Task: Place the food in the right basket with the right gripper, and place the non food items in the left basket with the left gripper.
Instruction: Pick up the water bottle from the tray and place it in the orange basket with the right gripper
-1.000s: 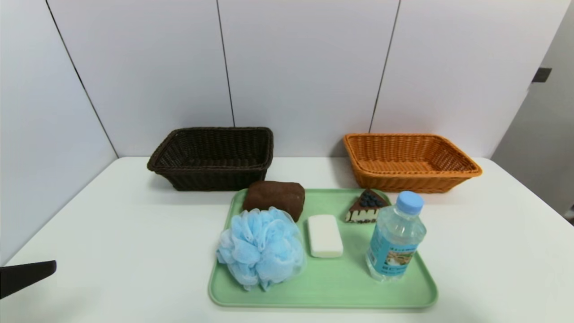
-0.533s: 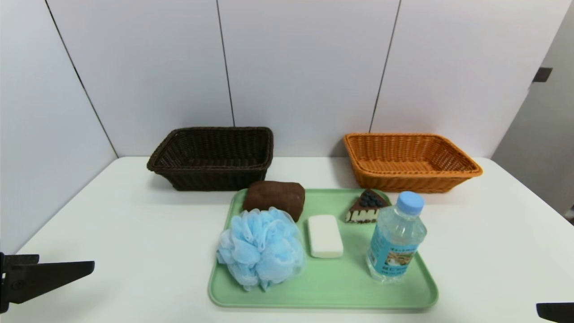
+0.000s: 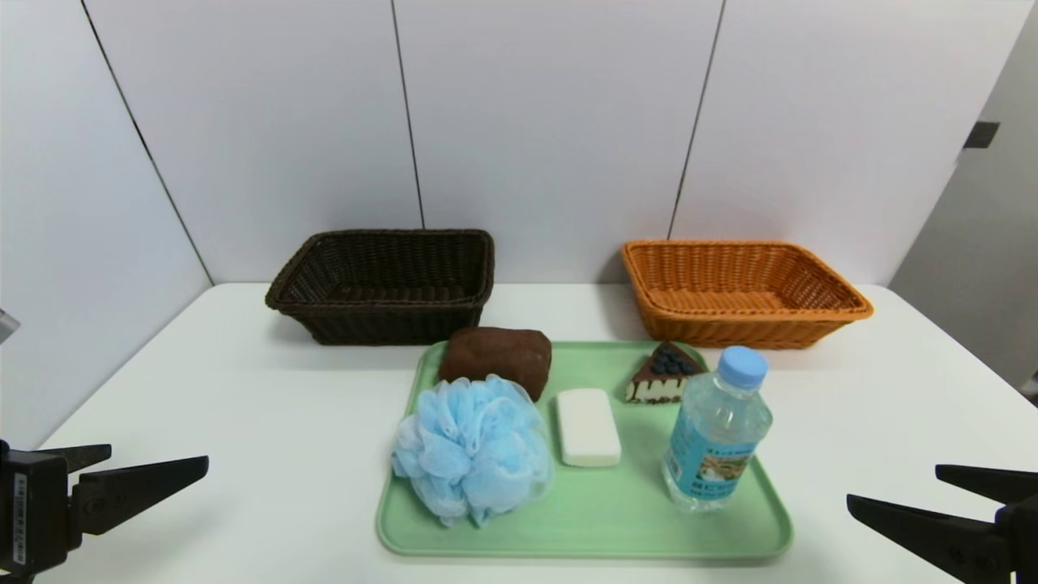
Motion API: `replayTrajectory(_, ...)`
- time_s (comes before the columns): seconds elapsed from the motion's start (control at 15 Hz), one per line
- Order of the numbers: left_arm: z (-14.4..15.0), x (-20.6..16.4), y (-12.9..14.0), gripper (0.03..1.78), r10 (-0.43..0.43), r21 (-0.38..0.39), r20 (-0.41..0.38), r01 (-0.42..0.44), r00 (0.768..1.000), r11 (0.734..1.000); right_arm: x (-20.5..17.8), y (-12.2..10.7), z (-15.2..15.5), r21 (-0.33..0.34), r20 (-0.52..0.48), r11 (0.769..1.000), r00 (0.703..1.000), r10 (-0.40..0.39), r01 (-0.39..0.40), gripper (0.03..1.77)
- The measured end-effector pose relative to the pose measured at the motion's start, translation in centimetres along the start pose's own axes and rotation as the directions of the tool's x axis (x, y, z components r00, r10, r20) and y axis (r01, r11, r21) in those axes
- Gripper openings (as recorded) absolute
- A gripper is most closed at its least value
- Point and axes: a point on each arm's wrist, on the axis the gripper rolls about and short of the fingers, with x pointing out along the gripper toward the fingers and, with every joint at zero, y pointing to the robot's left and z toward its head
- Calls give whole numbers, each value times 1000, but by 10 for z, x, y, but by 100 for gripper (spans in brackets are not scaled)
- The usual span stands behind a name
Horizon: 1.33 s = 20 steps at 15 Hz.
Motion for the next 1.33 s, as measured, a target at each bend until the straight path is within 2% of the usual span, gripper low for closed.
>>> replayTrajectory(0.47, -4, 2, 1, 169, 7, -8, -43, -7, 999, 1000, 14, 1, -28, -134, 132, 987, 986, 104, -86, 171)
replayTrajectory(0.67, -5, 2, 1, 169, 8, -9, -57, -9, 998, 1000, 16, 1, -38, -153, 161, 979, 974, 158, -133, 171)
replayTrajectory(0.87, -6, 1, 1, 169, 8, -9, -69, -9, 998, 1000, 21, 2, -45, -164, 214, 967, 949, 230, -197, 171)
replayTrajectory(1.13, -7, 0, 0, 169, 7, -7, -74, -7, 997, 1000, 32, 5, -46, -155, 232, 965, 942, 243, -211, 171)
replayTrajectory(1.33, -6, -1, 0, 169, 9, -1, -66, -9, 998, 1000, 50, 11, -42, -146, 232, 973, 950, 208, -178, 171)
